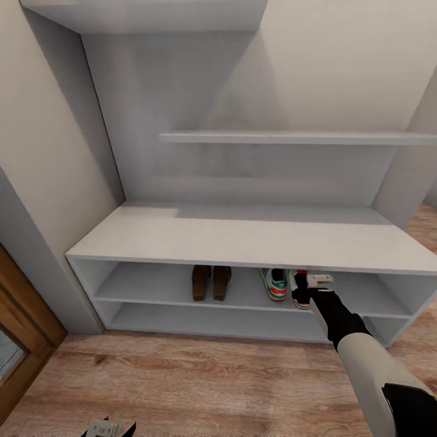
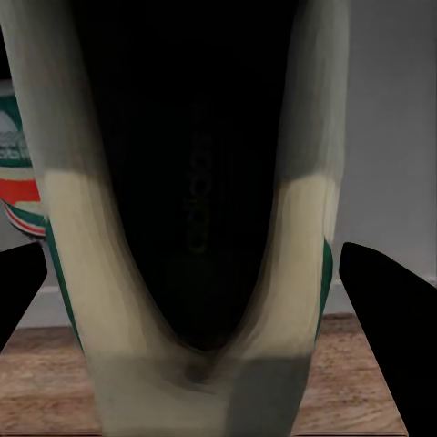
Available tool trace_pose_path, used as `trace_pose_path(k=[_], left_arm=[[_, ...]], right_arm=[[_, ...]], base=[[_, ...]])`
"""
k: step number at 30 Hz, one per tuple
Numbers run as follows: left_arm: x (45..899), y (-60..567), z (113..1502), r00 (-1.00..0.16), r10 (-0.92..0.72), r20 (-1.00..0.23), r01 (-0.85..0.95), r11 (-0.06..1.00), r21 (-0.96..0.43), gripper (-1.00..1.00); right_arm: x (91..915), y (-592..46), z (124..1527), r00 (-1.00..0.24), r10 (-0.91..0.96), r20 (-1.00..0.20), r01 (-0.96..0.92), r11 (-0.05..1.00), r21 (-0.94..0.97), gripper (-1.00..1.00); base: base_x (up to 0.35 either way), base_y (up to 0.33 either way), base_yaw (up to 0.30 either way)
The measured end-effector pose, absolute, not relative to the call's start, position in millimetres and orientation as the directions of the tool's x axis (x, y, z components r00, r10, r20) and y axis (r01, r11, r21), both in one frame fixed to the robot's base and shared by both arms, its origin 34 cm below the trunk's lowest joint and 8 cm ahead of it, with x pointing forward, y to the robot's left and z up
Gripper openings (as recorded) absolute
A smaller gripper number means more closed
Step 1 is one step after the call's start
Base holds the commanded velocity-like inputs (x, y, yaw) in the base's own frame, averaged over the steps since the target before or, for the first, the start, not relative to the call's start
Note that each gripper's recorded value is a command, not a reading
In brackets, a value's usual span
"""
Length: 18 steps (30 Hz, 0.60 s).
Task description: Pick up the two gym shoes and the two sandals from the corridor floor and place them onto the hallstand (shoe rack) in the corridor, making sure they are on the rack and not on the floor. Arrange them so the two gym shoes are next to each other and the two sandals are next to each other.
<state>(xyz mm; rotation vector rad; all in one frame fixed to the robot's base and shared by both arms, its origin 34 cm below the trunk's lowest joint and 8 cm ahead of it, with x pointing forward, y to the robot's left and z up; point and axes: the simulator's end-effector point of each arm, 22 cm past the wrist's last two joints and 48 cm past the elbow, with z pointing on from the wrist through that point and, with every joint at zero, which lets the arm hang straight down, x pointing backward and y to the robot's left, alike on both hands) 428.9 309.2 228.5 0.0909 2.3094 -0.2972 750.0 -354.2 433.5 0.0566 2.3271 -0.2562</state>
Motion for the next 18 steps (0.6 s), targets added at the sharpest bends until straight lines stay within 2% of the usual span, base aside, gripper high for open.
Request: trace_pose_path(k=[18], left_arm=[[416.8,308.9,213.3,-0.716,-0.028,-0.698,0.15,0.97,-0.192,1.0]], right_arm=[[746.4,-354.2,404.9,-0.725,-0.039,-0.687,0.111,0.979,-0.172,-1.0]], base=[[0.0,0.0,0.0]])
